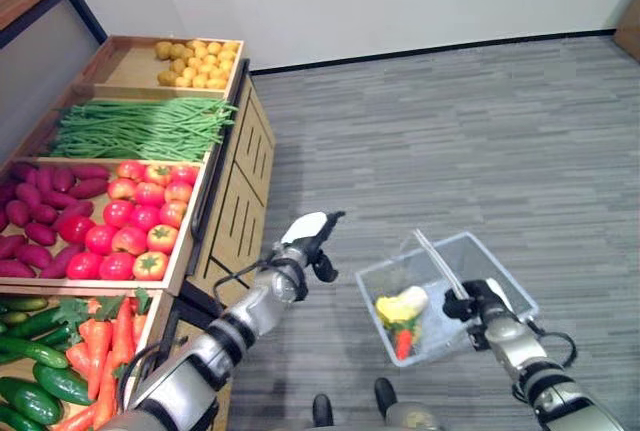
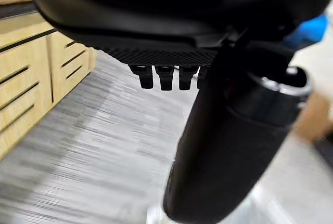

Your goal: Get the vegetables into the basket

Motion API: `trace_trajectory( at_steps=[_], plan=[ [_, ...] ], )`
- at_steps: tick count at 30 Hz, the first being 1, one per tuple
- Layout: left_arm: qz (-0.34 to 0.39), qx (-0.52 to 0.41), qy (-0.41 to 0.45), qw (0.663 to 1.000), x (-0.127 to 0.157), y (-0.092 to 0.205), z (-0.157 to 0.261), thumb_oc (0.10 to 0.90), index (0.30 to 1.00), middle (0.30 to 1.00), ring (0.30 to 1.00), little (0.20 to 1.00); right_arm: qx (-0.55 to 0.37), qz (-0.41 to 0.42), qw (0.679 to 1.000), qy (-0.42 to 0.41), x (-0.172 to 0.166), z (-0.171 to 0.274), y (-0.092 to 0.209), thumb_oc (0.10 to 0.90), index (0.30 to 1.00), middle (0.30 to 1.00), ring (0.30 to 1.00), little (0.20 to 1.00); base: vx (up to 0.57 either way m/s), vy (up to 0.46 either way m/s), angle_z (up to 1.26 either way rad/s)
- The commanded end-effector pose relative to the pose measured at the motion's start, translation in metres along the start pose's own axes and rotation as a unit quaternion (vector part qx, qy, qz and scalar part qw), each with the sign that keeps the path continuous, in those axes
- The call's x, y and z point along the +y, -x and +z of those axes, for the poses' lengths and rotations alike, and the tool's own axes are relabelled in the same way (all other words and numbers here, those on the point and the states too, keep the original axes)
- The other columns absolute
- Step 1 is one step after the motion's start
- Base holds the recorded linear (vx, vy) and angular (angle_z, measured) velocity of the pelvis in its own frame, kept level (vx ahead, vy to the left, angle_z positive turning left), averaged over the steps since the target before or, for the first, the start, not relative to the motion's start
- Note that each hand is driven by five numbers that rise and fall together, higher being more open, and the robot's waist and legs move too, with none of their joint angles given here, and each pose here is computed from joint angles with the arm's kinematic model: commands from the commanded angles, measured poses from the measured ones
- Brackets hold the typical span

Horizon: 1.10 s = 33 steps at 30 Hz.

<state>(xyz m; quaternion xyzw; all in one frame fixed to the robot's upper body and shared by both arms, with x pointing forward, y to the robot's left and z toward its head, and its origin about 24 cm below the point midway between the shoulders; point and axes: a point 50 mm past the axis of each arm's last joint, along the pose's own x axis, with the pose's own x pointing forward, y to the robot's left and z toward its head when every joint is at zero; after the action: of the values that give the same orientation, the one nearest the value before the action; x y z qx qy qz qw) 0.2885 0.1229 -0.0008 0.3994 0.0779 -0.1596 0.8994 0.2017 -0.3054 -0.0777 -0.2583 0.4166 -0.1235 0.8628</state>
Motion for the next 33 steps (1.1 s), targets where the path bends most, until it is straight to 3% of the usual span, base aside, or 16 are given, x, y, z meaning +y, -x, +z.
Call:
trace_trajectory(
  at_steps=[1, 6, 10, 11, 13, 24, 33],
  plan=[
    [0.003, 0.051, -0.002, 0.999, 0.007, 0.004, -0.031, 0.9, 1.0, 1.0, 1.0, 1.0, -0.086, -0.047, 0.995, -0.006, -0.031, 0.034, -0.002, 0.4, 0.3, 0.3, 0.3, 0.3, -0.01, -0.02, 0.09],
    [-0.053, 0.25, 0.023, 0.966, -0.028, 0.071, -0.131, 0.9, 1.0, 1.0, 1.0, 1.0, 0.019, -0.056, 0.998, -0.018, -0.041, -0.031, 0.003, 0.4, 0.3, 0.3, 0.3, 0.3, 0.02, -0.008, 0.0],
    [-0.077, 0.318, 0.037, 0.944, -0.046, 0.097, -0.157, 0.9, 1.0, 1.0, 1.0, 1.0, 0.063, -0.053, 0.997, -0.008, -0.04, -0.055, 0.006, 0.4, 0.3, 0.3, 0.3, 0.3, 0.01, -0.003, 0.0],
    [-0.113, 0.376, 0.066, 0.918, -0.066, 0.12, -0.174, 0.9, 1.0, 1.0, 1.0, 1.0, 0.092, -0.031, 0.995, 0.033, -0.036, -0.07, 0.009, 0.4, 0.3, 0.3, 0.3, 0.3, 0.0, 0.0, 0.0],
    [-0.12, 0.43, 0.101, 0.889, -0.079, 0.138, -0.187, 0.9, 1.0, 1.0, 1.0, 1.0, 0.111, -0.016, 0.993, 0.041, -0.029, -0.081, 0.012, 0.4, 0.3, 0.3, 0.3, 0.3, 0.0, -0.006, -0.02],
    [-0.147, 0.562, 0.147, 0.801, -0.105, 0.201, -0.212, 0.9, 1.0, 1.0, 1.0, 1.0, 0.206, 0.059, 0.975, 0.051, 0.012, -0.128, 0.031, 0.4, 0.3, 0.3, 0.3, 0.3, 0.0, -0.007, -0.04],
    [-0.144, 0.549, 0.163, 0.807, -0.11, 0.193, -0.206, 0.9, 1.0, 1.0, 1.0, 1.0, 0.259, 0.087, 0.961, 0.035, 0.032, -0.151, 0.045, 0.4, 0.3, 0.3, 0.3, 0.3, 0.0, 0.0, 0.0]
  ],
)
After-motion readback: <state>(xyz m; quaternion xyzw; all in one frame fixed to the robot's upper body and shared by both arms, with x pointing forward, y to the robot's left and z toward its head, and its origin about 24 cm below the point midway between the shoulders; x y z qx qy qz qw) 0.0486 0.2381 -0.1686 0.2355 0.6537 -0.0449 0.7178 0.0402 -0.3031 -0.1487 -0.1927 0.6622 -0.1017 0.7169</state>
